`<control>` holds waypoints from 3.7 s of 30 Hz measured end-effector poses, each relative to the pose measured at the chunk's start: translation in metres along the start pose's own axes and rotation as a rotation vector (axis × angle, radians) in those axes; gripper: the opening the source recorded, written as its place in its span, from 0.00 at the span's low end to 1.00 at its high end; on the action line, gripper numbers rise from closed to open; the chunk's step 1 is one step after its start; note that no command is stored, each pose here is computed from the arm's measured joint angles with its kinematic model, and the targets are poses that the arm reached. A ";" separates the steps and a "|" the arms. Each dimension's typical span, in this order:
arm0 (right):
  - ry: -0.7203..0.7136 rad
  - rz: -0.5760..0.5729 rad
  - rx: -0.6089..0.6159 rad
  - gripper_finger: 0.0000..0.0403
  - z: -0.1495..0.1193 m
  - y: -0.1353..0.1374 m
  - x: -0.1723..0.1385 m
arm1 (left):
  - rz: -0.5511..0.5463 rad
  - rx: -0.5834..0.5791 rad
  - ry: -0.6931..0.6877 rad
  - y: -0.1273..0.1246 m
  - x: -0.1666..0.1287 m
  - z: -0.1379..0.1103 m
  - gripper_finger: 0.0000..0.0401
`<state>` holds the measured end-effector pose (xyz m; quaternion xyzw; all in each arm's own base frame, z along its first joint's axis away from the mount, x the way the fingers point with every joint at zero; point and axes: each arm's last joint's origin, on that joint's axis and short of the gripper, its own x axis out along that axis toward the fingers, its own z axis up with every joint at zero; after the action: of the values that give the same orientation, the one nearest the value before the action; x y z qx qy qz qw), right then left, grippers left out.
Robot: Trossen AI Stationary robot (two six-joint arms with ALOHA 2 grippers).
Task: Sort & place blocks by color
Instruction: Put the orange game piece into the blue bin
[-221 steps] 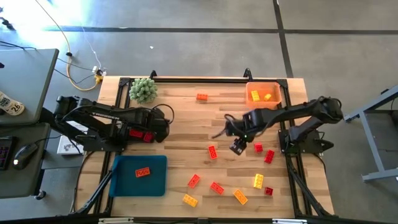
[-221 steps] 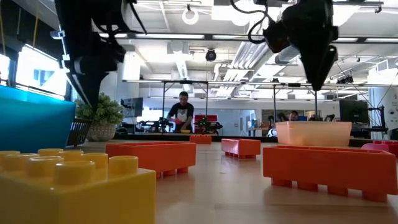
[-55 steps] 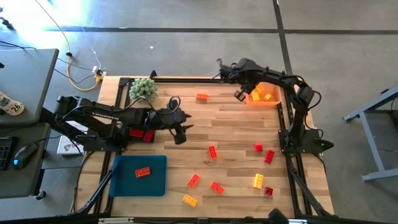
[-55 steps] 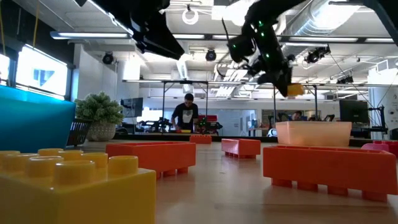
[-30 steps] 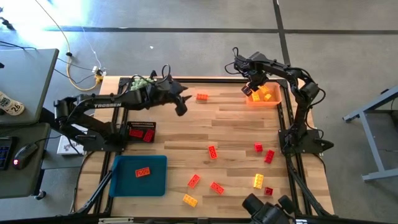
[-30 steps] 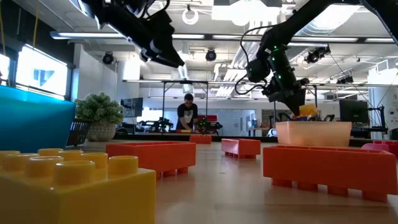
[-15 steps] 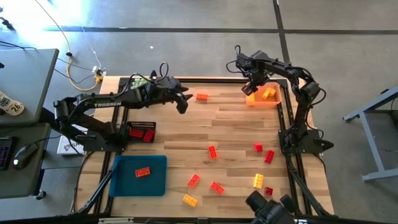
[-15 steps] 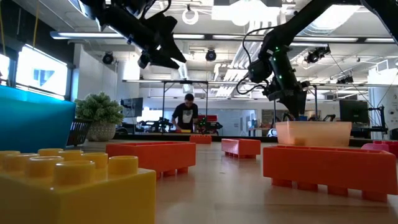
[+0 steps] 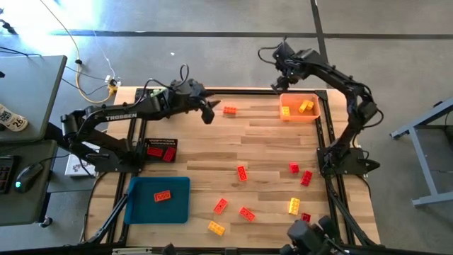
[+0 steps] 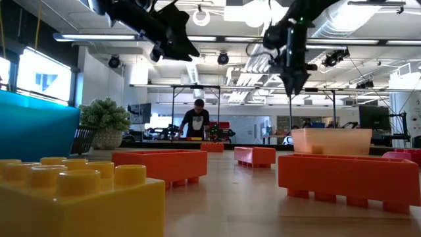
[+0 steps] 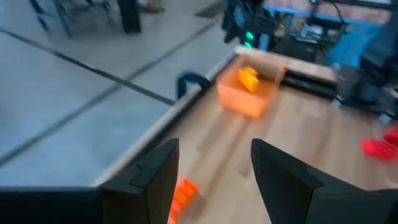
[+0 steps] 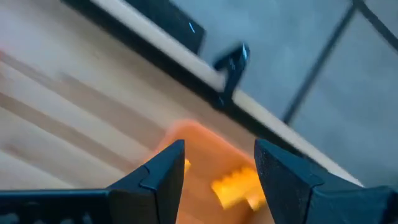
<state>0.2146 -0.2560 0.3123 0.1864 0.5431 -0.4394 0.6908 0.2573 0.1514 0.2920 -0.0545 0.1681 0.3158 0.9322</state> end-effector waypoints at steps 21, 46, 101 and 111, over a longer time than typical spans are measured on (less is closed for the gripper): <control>-0.114 0.278 0.293 0.45 -0.002 0.038 -0.036 | 0.111 0.047 -0.053 0.067 -0.007 0.036 0.53; -0.143 0.357 0.335 0.45 -0.032 0.135 -0.073 | -0.028 -0.008 0.280 0.055 -0.010 0.003 0.53; -0.159 0.303 0.240 0.45 -0.025 0.119 -0.065 | -0.275 -0.307 0.348 -0.171 -0.095 -0.029 0.53; -0.137 0.306 0.317 0.45 -0.027 0.120 -0.066 | -0.310 -0.294 0.356 -0.185 -0.111 -0.036 0.53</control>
<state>0.2943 -0.1447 0.3368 0.3428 0.3845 -0.4208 0.7467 0.2770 -0.0663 0.2963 -0.2688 0.2713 0.1757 0.9073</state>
